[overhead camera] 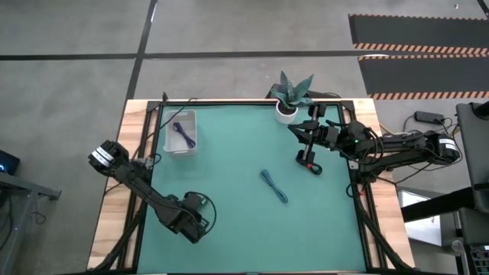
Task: Pick and place USB-C Cables
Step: Put the green usb cable into the gray bin
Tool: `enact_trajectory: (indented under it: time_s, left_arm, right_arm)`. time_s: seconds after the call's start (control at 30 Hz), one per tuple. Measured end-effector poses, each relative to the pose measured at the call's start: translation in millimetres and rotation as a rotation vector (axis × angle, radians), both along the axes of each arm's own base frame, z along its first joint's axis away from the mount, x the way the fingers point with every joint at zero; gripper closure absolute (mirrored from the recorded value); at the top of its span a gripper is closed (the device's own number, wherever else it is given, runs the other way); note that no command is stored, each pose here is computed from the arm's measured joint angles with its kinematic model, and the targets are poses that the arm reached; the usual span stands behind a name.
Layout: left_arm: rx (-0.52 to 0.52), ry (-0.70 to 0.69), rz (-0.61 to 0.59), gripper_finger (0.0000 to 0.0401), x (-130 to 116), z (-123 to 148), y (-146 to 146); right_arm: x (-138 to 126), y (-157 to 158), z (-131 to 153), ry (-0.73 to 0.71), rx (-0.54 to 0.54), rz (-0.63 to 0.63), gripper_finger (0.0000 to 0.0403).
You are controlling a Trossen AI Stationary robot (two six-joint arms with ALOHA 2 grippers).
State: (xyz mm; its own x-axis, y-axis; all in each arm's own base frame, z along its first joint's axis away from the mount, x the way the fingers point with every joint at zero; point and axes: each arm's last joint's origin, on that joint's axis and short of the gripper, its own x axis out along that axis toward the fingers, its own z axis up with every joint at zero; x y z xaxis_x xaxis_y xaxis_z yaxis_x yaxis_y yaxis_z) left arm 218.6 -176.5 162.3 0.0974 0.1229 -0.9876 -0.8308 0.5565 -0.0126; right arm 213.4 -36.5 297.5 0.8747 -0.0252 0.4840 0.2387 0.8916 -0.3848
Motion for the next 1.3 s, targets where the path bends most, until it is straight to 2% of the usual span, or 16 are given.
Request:
enact_trajectory:
  time_s: [0.8, 1.3]
  left_arm:
    - [0.008, 0.003, -0.01, 0.0248, 4, -13, -3]
    - [-0.011, -0.003, -0.009, 0.0381, 4, -12, -4]
  right_arm:
    - [0, 0, 0, 0.0, 0.0, 0.0, 0.0394]
    - [0, 0, 0, 0.0, 0.0, 0.0, 0.0394]
